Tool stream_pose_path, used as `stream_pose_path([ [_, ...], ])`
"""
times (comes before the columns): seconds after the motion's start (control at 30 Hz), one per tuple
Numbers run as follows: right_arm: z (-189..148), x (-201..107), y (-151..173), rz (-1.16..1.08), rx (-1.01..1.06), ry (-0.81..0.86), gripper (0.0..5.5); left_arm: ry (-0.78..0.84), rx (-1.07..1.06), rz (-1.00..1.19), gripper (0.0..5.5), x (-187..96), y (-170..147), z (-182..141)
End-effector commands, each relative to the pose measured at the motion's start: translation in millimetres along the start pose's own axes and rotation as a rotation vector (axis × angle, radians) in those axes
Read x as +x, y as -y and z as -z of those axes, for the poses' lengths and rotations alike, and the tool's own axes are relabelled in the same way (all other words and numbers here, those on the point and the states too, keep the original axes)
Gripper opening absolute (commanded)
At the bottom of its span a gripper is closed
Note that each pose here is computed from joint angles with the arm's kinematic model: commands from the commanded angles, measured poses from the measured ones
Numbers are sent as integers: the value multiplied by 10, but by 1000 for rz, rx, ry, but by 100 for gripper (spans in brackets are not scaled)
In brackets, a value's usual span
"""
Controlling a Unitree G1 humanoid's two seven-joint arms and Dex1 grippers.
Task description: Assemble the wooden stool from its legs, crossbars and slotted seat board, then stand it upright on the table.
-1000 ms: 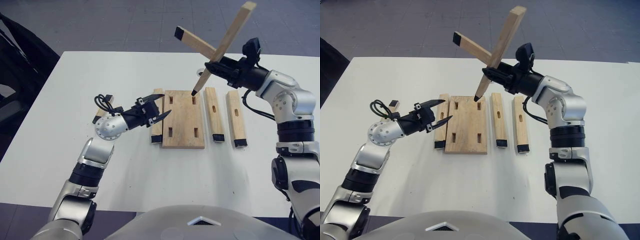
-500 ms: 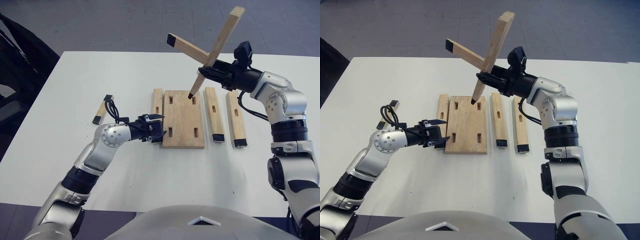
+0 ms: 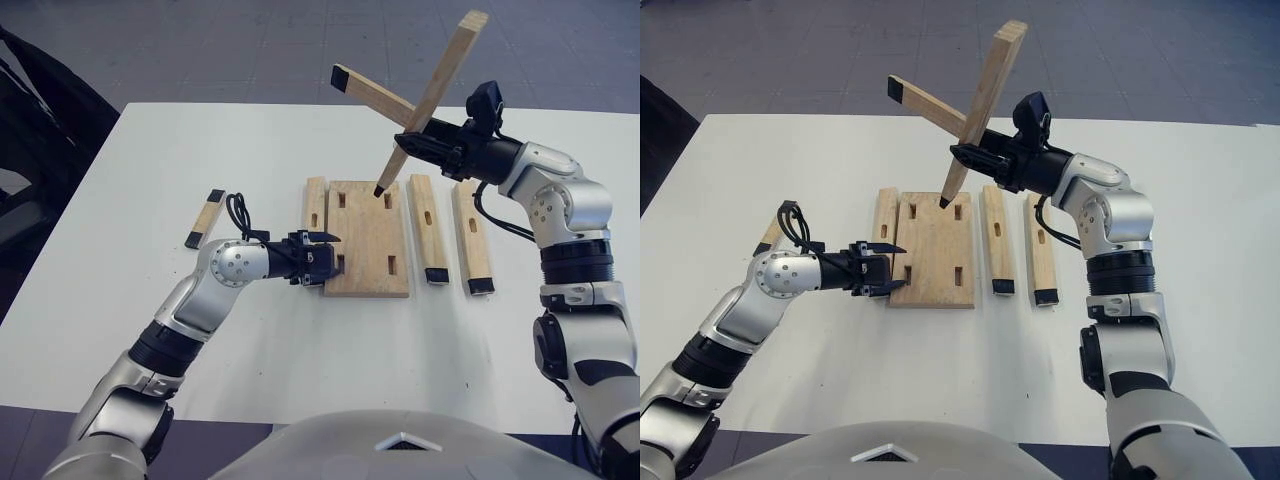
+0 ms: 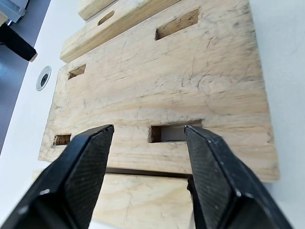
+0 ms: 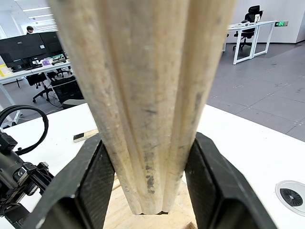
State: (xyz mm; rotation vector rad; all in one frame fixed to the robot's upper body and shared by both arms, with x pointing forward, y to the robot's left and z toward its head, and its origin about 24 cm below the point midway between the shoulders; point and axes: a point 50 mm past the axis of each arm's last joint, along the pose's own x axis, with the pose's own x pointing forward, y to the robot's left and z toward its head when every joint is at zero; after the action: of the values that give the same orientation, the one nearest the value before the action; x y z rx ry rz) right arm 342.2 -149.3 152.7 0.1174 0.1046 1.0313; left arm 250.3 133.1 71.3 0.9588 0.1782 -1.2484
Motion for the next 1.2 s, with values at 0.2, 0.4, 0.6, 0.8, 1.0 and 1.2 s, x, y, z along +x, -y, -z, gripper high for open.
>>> stream_pose_path([
  [0.2, -105, -1, -15, -5, -51, 11, 202, -343, 202, 253, 278, -95, 91, 462],
  [0.4, -28, -7, 26, 4, -91, -41, 202, -400, 204, 273, 278, -353, 30, 623],
  [0.6, 63, 174, 39, -24, -52, -41, 202, -370, 238, 252, 278, -361, -50, 625],
  [0.8, 123, 417, 33, -57, -46, -48, 202, -329, 241, 236, 278, -291, -43, 585],
  [1.0, 431, 423, 94, -96, -43, -195, 202, -318, 242, 233, 278, -266, -44, 565],
  [1.2, 687, 427, 104, -60, -34, -241, 202, -307, 233, 225, 278, -252, -28, 549],
])
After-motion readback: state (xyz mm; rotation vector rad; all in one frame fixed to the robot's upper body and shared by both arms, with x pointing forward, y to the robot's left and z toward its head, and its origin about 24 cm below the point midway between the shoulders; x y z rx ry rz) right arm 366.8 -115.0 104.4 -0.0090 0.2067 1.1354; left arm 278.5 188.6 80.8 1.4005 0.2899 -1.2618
